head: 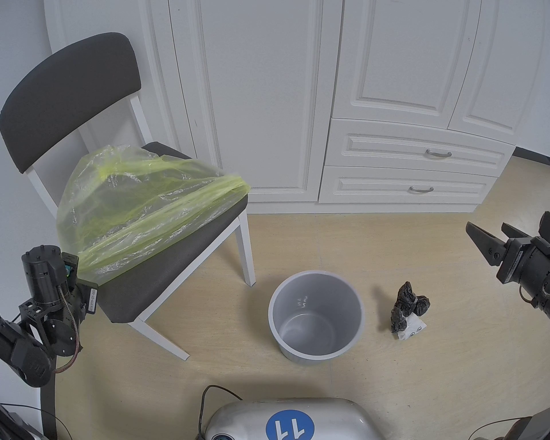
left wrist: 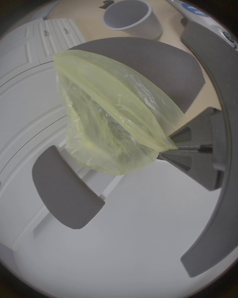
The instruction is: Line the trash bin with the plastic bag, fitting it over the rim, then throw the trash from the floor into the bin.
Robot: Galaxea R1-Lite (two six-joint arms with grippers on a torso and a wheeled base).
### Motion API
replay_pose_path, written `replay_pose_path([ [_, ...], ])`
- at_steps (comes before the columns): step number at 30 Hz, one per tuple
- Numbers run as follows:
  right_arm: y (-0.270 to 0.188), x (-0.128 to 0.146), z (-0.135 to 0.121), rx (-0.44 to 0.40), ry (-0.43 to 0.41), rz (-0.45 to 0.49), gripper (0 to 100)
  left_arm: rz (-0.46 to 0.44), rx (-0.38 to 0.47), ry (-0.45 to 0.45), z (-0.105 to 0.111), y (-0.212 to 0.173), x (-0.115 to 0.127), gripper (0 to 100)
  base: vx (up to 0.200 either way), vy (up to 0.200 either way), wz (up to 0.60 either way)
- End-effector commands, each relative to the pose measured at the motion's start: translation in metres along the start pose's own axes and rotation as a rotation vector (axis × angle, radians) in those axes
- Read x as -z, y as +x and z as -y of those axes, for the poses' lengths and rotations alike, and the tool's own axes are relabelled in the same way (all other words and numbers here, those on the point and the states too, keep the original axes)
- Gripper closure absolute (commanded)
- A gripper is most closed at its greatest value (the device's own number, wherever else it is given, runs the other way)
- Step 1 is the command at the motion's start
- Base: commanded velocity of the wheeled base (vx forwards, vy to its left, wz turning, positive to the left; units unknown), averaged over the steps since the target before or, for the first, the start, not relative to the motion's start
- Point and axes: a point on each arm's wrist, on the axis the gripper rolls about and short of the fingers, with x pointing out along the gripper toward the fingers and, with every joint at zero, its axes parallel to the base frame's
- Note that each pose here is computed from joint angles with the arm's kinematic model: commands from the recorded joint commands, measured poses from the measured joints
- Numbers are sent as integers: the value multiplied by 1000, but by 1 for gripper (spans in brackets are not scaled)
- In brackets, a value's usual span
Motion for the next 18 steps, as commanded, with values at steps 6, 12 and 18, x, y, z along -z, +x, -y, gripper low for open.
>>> replay_pose_path([
  [6,3,7,0,5,-9,-33,0,195,145,-82,-15,-19,-8,100,0,0,0],
  [12,5,10,0,7,-14,-45,0,252,208,-100,-17,-28,-13,100,0,0,0],
  [18,5,11,0,9,-15,-49,0,311,289,-104,-10,-38,-19,100,0,0,0],
])
